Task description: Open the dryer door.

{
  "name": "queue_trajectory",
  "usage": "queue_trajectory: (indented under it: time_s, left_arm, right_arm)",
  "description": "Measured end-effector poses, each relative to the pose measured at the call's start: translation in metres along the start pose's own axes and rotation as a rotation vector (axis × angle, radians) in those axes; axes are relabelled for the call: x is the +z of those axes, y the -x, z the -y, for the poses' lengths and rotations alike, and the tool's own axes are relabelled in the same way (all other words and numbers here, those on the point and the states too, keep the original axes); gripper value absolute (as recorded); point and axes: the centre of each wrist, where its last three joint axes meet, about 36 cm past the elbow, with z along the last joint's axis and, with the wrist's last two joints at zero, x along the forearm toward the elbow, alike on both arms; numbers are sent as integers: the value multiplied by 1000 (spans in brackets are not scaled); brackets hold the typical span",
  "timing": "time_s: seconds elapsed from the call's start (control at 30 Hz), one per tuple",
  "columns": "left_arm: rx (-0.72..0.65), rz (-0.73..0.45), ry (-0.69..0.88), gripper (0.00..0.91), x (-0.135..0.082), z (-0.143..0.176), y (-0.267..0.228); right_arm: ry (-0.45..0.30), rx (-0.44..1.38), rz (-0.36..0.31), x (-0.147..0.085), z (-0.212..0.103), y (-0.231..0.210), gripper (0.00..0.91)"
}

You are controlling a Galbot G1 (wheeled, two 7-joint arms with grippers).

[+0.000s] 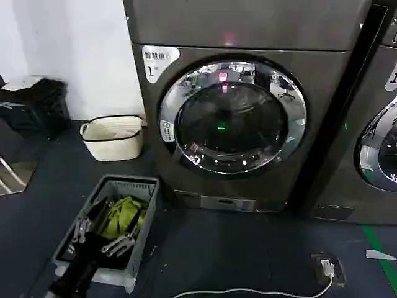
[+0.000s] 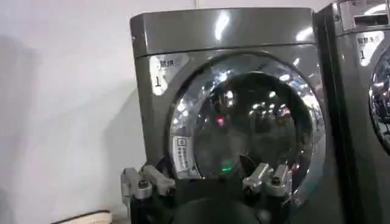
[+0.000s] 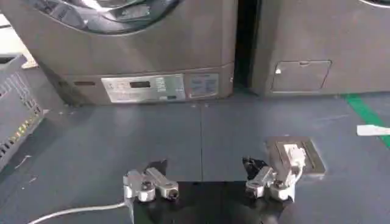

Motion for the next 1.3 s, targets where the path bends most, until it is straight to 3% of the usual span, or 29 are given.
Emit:
queue_trajectory:
  time_s: [0.23, 0.4, 0.63, 0.87, 1.3]
  left_arm:
    - [2, 2, 3, 907, -1, 0, 0]
    - [4, 10, 4, 907, -3, 0, 1]
    - [10, 15, 8, 907, -6, 1, 0]
    - [13, 22, 7, 907, -9, 2, 0]
    - [12, 30, 11, 907, -12, 3, -1]
  right_arm:
    - [-27, 0, 178, -15, 10, 1, 907]
    - [-65, -59, 331, -40, 20, 2, 907]
    - [-103, -171, 469, -72, 29, 18, 907]
    - [-145, -325, 578, -107, 30, 42, 907]
    - [-265, -525, 694, -165, 28, 85, 907]
